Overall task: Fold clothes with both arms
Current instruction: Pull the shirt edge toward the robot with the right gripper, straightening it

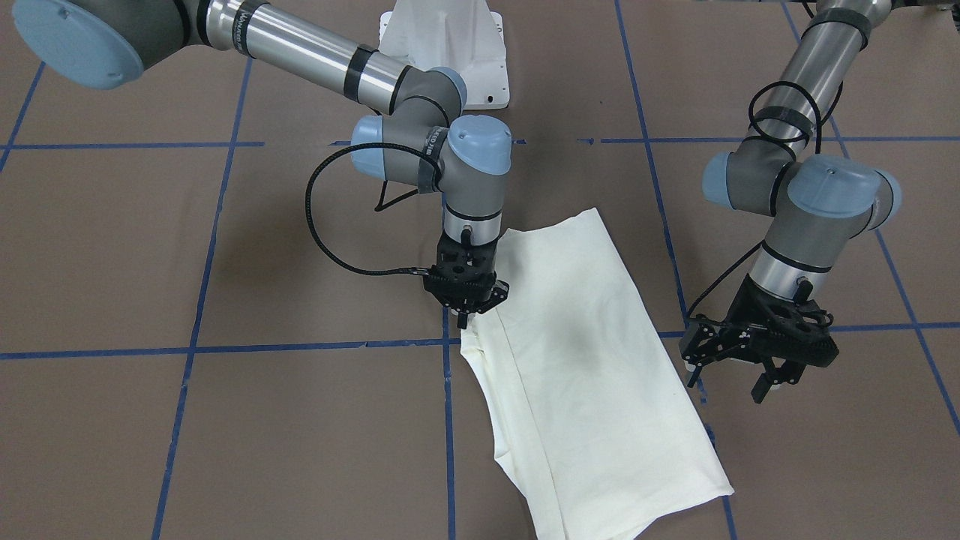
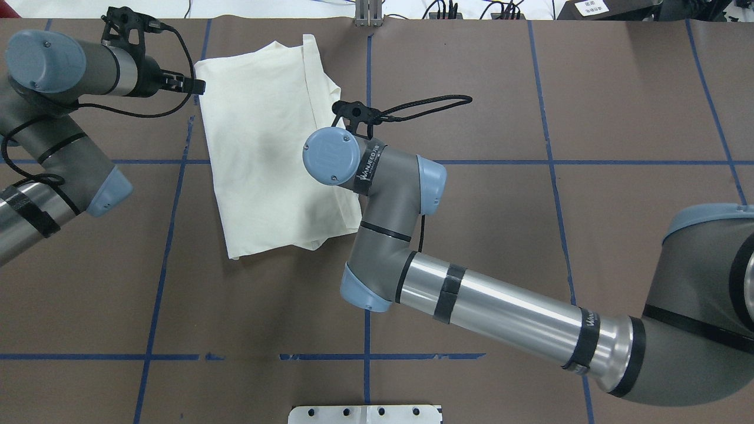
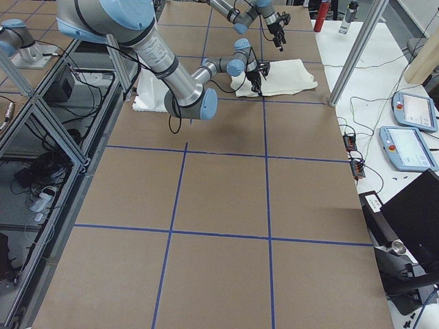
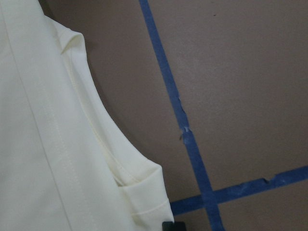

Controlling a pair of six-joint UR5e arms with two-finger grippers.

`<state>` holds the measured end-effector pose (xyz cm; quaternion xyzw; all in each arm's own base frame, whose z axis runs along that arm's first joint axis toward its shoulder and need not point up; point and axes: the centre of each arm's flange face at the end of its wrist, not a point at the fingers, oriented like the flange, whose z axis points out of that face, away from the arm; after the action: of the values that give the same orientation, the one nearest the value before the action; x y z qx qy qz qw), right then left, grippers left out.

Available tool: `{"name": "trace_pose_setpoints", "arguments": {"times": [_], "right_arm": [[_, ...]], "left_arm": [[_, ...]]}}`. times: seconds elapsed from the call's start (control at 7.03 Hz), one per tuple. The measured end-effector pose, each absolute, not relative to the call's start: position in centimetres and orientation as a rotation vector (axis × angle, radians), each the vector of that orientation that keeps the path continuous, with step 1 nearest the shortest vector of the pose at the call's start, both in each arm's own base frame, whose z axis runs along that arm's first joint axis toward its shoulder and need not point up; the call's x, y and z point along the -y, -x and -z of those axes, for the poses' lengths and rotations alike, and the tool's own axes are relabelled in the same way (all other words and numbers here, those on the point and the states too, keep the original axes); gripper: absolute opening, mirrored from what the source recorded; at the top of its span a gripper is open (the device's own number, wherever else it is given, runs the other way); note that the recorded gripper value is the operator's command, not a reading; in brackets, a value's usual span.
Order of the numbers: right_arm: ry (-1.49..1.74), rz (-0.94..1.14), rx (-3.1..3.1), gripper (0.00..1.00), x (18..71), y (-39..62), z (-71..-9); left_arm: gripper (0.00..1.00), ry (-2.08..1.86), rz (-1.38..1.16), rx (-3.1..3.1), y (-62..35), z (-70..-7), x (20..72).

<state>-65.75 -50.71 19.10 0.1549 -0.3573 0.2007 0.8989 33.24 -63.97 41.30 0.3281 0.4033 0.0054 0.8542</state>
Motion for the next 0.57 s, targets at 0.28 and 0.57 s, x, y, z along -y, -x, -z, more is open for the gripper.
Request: {"name": "trace_pose_setpoints", "arguments": {"times": [0.28,0.57], "right_arm": [[-0.322,-0.403,0.748,0.0,47.0,59.3,-23.2],[-0.332,-0.371,0.754,0.0,41.0,55.4,-26.1]], "left_arm": [[1.0,-0.69,-0.012,-0.85,-33.2,-41.2,63.9],[1.0,-0.691,-0.015,-0.852,-33.3,-41.1,63.9]]}}
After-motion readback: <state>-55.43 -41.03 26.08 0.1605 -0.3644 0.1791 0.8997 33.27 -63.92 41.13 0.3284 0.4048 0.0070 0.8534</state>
